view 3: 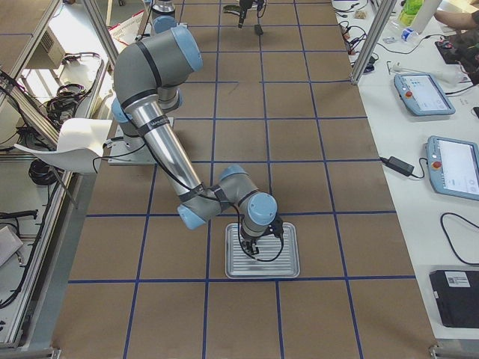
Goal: Place bearing gear from tray to pile
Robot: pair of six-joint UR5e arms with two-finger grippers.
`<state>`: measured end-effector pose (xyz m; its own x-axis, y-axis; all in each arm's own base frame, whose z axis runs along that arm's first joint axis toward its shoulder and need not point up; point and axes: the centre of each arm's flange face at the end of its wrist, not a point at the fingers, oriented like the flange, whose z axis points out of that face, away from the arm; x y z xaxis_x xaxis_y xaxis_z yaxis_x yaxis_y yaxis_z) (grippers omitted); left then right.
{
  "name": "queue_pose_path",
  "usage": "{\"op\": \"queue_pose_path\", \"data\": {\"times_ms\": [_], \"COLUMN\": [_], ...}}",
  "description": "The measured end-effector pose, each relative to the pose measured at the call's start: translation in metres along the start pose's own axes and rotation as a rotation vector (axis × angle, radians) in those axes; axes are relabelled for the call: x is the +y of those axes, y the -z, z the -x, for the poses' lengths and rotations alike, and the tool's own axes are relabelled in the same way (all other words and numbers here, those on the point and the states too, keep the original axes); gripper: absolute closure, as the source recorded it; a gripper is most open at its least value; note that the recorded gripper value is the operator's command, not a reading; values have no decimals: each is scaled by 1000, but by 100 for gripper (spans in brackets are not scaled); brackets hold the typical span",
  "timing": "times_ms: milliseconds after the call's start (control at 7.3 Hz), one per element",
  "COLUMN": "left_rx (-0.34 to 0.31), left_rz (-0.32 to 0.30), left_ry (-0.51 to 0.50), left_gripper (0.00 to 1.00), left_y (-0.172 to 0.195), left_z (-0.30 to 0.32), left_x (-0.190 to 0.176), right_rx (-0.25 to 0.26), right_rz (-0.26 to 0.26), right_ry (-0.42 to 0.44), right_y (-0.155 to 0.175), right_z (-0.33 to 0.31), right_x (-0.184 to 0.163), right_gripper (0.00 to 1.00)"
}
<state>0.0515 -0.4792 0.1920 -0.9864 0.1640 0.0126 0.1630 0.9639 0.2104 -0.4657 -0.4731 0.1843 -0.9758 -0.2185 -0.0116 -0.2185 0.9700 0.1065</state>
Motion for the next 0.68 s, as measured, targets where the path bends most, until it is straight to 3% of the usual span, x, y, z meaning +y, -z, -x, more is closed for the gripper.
{"op": "queue_pose_path", "data": {"times_ms": [137,274,548,685], "left_rx": [-2,-8,-16,-21], "left_rz": [-7,-20,-21,-14], "left_ry": [-3,-9,-43,-55], "left_gripper": [0,0,0,0], "left_y": [2,12,64,112], "left_z": [-1,-2,-18,-36], "left_x": [-1,-5,-18,-24], "right_rx": [-2,-3,-3,-3], "right_rz": [1,1,1,3], "right_ry": [0,1,2,2], "right_y": [-1,-2,-3,-2], "right_z": [0,0,0,0], "right_x": [0,0,0,0], "right_gripper": [45,52,86,100]}}
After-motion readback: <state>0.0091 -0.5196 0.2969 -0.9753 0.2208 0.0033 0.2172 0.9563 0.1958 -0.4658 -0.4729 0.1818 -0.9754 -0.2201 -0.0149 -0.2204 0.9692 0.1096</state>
